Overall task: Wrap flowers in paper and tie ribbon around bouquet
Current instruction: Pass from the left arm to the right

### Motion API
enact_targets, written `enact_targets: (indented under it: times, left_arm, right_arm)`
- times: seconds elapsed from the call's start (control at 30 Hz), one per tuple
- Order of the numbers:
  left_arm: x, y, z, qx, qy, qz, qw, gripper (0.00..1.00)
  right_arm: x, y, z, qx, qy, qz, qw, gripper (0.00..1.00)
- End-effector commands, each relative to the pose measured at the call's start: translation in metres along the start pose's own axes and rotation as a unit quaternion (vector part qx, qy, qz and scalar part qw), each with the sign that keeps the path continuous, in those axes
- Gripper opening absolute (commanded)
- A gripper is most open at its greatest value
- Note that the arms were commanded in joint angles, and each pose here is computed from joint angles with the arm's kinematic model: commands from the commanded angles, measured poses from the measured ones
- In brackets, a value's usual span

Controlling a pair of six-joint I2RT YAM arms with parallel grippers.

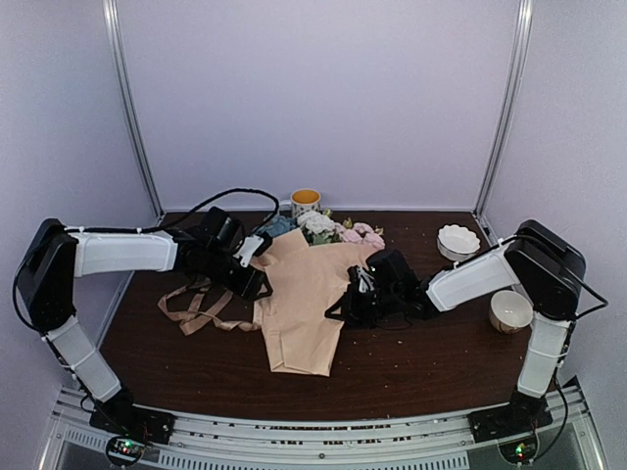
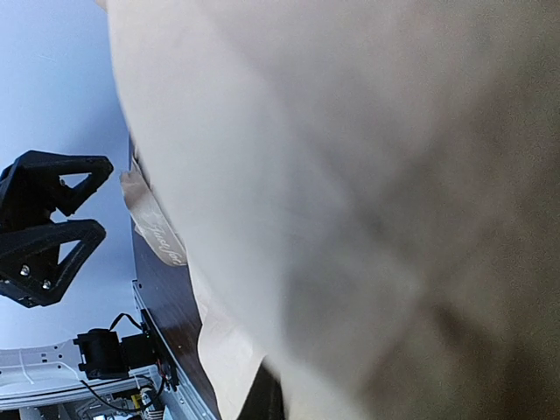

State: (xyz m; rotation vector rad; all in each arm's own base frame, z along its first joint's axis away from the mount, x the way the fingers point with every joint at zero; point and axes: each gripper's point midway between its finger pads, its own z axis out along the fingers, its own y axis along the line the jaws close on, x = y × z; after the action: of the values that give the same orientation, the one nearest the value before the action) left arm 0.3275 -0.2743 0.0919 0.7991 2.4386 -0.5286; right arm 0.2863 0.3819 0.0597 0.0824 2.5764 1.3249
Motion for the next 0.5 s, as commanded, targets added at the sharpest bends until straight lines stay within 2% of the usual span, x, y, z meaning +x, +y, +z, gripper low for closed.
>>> enact_targets:
  times: [0.0,0.27,0.33,0.4,0.47]
  left_arm:
    - [0.046,0.008,0.001,-0.014,0.058,-0.042,0.997,0.63]
    - [0.074,0.007,0.006,-0.005,0.075,-0.058,0.995,0.68]
    - [0.076,0.0,0.012,0.017,0.072,-0.058,0.996,0.68]
    - [0.075,-0.011,0.022,0.052,0.064,-0.056,0.995,0.65]
    - [0.073,-0.018,0.029,0.065,0.062,-0.049,0.995,0.56]
  right_arm:
    - [-0.01,0.027,-0.009,-0.026,-0.017,-0.022,0.999,0.0]
    - [-0.011,0.025,-0.009,-0.02,-0.02,-0.025,0.999,0.0]
    - [-0.011,0.025,-0.009,-0.019,-0.02,-0.027,0.999,0.0]
    - [-0.011,0.024,-0.008,-0.017,-0.02,-0.026,0.999,0.0]
    - [-0.011,0.023,-0.008,-0.017,-0.021,-0.024,0.999,0.0]
